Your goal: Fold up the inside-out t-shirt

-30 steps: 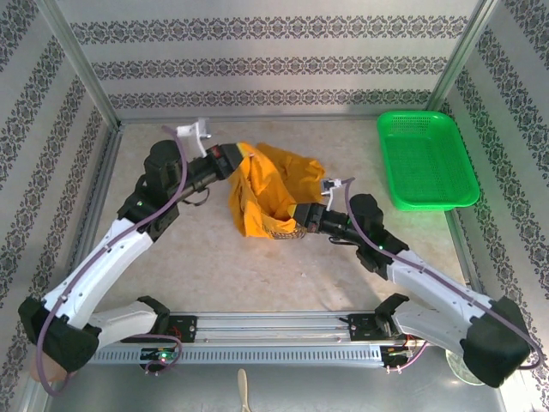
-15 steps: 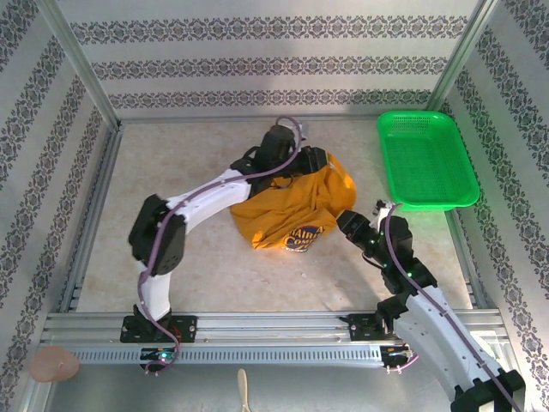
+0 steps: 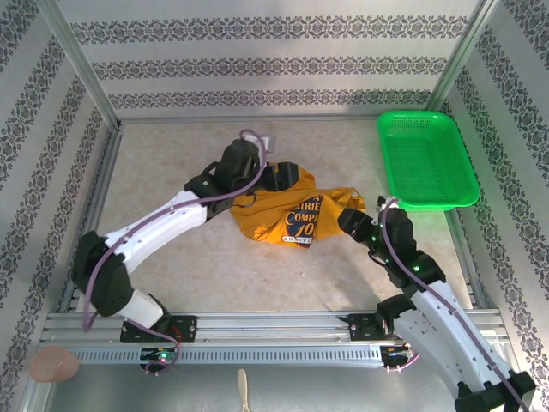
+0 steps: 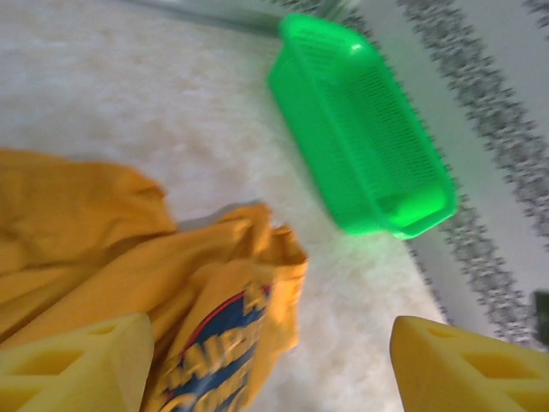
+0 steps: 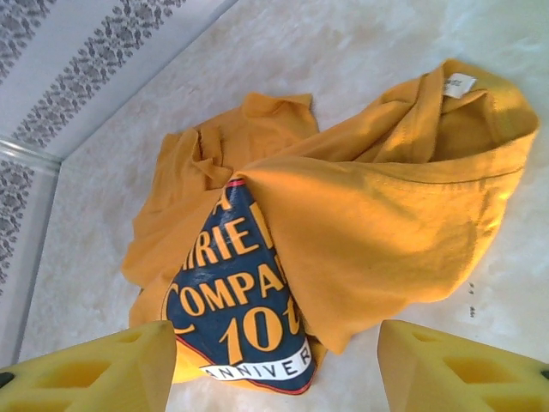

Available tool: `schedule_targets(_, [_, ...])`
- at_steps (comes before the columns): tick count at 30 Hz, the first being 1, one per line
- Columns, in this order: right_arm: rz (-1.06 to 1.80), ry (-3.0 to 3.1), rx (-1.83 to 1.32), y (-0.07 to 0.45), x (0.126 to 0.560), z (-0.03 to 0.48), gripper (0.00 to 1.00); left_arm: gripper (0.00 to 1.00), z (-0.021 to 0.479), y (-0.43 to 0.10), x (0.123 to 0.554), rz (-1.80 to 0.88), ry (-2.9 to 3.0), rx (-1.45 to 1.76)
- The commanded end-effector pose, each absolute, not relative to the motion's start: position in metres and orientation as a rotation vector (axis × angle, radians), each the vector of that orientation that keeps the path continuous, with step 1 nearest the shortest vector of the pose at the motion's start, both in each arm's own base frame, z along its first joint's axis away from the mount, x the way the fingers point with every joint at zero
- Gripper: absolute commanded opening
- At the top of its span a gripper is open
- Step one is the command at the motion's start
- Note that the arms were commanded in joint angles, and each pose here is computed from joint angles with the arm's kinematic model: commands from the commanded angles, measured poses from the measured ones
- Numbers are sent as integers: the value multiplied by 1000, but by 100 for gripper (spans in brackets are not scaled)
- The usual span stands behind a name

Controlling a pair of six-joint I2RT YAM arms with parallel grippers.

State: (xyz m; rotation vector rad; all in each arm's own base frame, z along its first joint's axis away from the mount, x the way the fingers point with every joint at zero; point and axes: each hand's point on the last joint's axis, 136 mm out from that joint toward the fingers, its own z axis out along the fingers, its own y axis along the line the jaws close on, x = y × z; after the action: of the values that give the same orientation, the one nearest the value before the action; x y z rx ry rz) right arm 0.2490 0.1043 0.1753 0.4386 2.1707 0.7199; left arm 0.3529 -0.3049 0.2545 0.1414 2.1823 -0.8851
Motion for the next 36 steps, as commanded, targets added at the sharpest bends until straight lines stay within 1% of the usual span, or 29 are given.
schedule_targets(1, [729, 2141, 311, 124, 273, 198, 61, 73, 176, -262, 346, -579, 2357, 110])
schedule_targets(3, [736, 2189, 238, 142, 294, 199, 61, 73, 159, -253, 343, -520, 2387, 100])
schedule_targets(6, [593, 2304, 172, 154, 319, 183, 70, 74, 140, -248, 342, -457, 2440, 115])
schedule_targets(9, [493, 2352, 180, 157, 332, 168, 75, 74, 127, -243, 342, -396, 2472, 123])
schedule_targets(13, [457, 2391, 216, 163, 340, 149, 75, 75, 116, -240, 343, -344, 2495, 145])
schedule_targets(17, [444, 2419, 247, 167, 345, 128, 70, 75, 102, -241, 345, -311, 2532, 164])
schedule_targets(18, [446, 2417, 245, 168, 346, 125, 64, 75, 99, -241, 346, -304, 2538, 165])
schedule_targets(20, [463, 2404, 243, 170, 347, 120, 40, 75, 94, -241, 346, -295, 2544, 166])
schedule_targets(22, [468, 2393, 235, 168, 343, 119, 5, 75, 92, -240, 346, -288, 2548, 166])
schedule_targets(23, [472, 2388, 230, 167, 340, 120, 0, 75, 91, -240, 346, -287, 2549, 166])
schedule_targets(28, [518, 2352, 276, 150, 298, 117, 0, 75, 93, -240, 344, -296, 2545, 178])
schedule_targets(32, [560, 2329, 372, 134, 261, 100, 0, 75, 99, -243, 341, -329, 2536, 201])
schedule_targets(36, [614, 2324, 444, 127, 227, 68, 0, 76, 105, -252, 338, -350, 2530, 258])
